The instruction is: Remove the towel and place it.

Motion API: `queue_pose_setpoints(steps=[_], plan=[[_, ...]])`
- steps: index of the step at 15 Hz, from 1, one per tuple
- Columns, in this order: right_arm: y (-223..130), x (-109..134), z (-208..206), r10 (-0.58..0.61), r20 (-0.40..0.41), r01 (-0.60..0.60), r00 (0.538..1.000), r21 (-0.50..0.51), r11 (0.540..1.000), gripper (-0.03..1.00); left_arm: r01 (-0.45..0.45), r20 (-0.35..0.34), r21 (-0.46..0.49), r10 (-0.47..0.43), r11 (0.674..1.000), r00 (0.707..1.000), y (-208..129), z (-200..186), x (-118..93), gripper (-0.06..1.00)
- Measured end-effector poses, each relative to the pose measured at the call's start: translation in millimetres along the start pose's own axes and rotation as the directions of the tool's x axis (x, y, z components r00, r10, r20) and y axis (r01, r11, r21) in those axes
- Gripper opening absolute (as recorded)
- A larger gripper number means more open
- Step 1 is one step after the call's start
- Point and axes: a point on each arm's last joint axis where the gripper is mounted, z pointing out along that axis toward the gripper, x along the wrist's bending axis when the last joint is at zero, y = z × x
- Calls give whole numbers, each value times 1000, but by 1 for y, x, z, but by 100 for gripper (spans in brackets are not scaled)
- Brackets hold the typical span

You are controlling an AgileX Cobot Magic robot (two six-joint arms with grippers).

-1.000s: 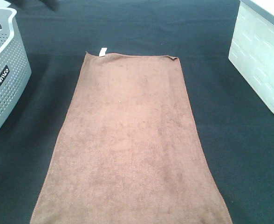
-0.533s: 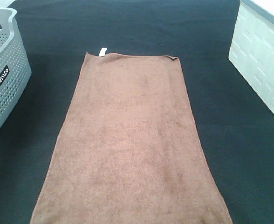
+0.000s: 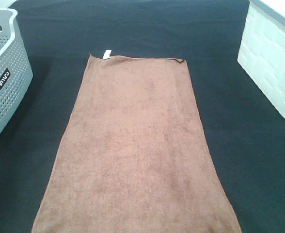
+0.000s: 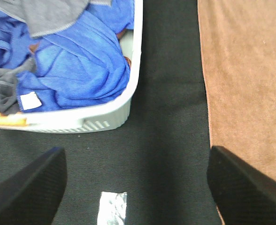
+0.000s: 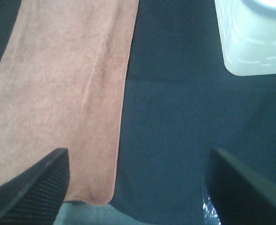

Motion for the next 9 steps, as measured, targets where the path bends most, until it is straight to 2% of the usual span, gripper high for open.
queue_pose_setpoints(steps=[3,4,6,9], plan=[[-77,1,-14,-18,6,19,1000,-140,990,74,-7,-34,-189,1,982,999,-67,-35,2,77],[-92,1,-15,-24,12,26,1000,-174,984,74,-20,-57,-229,7,973,998,-85,-41,4,77],[-115,0,-15,-43,31,49,999,-234,971,74,-41,-90,-290,16,956,996,-117,-48,7,77],[-141,-1,-18,-100,58,114,993,-322,940,74,-44,-101,-326,11,944,995,-157,-50,8,77]])
